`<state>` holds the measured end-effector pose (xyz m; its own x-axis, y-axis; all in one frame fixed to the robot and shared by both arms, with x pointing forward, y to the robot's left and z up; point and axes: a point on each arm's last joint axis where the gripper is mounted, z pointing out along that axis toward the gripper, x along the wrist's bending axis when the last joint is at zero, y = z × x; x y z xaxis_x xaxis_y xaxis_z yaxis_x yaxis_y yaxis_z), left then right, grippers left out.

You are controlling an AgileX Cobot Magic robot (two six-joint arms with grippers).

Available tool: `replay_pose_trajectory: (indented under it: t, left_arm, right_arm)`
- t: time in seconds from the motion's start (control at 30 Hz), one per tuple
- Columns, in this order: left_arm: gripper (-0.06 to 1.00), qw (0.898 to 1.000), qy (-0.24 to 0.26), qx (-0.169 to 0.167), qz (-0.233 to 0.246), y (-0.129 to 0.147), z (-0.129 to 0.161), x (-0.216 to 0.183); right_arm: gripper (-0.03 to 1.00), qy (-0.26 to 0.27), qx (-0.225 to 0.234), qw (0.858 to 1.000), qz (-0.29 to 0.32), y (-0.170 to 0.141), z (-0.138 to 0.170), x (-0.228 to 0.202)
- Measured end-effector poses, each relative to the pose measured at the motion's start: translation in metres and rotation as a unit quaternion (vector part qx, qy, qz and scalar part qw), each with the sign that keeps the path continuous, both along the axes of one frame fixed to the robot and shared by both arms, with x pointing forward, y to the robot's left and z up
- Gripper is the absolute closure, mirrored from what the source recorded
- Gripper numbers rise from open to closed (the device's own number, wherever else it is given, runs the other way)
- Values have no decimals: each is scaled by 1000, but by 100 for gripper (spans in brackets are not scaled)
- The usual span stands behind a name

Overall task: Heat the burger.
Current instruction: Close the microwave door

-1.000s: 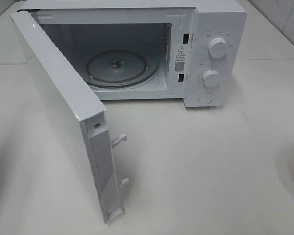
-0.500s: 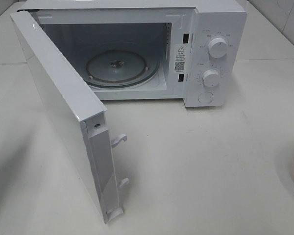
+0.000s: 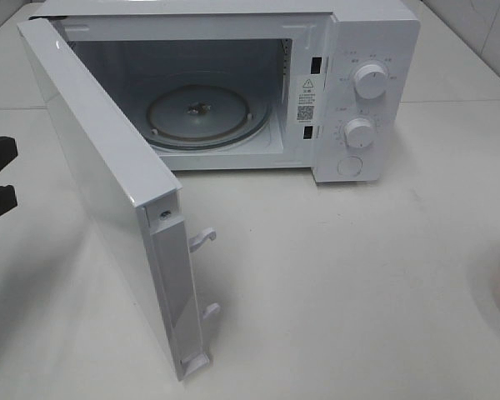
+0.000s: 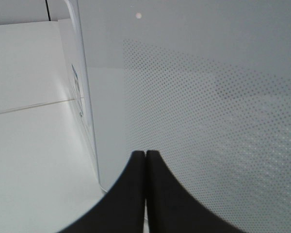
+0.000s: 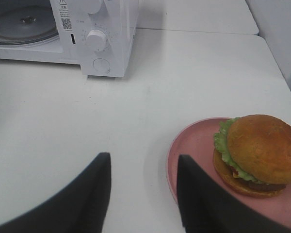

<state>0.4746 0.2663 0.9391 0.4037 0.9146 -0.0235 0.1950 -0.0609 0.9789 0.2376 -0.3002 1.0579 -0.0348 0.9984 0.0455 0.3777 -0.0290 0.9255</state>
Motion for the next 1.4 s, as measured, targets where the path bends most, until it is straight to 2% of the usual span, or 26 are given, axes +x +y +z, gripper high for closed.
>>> replay_pose_trajectory:
  t: [0.2, 0.37, 0.7, 0.9, 1.4]
  left_arm:
    - [94, 1000, 10, -22, 1, -10, -10, 3]
    - [94, 1000, 11, -12, -17, -27, -15, 11]
    - [94, 999, 16, -19, -24, -48, -20, 23]
    - [94, 998, 14, -17, -53, -69, -23, 36]
    - [94, 997, 14, -15, -78, -109, -22, 65]
  right_arm:
    - [53, 0, 0, 1000, 0, 0, 0, 0]
    - [53, 0, 0, 1000, 0, 0, 0, 0]
    - [53, 0, 0, 1000, 0, 0, 0, 0]
    - [53, 0, 0, 1000, 0, 0, 0, 0]
    - [53, 0, 0, 1000, 0, 0, 0, 0]
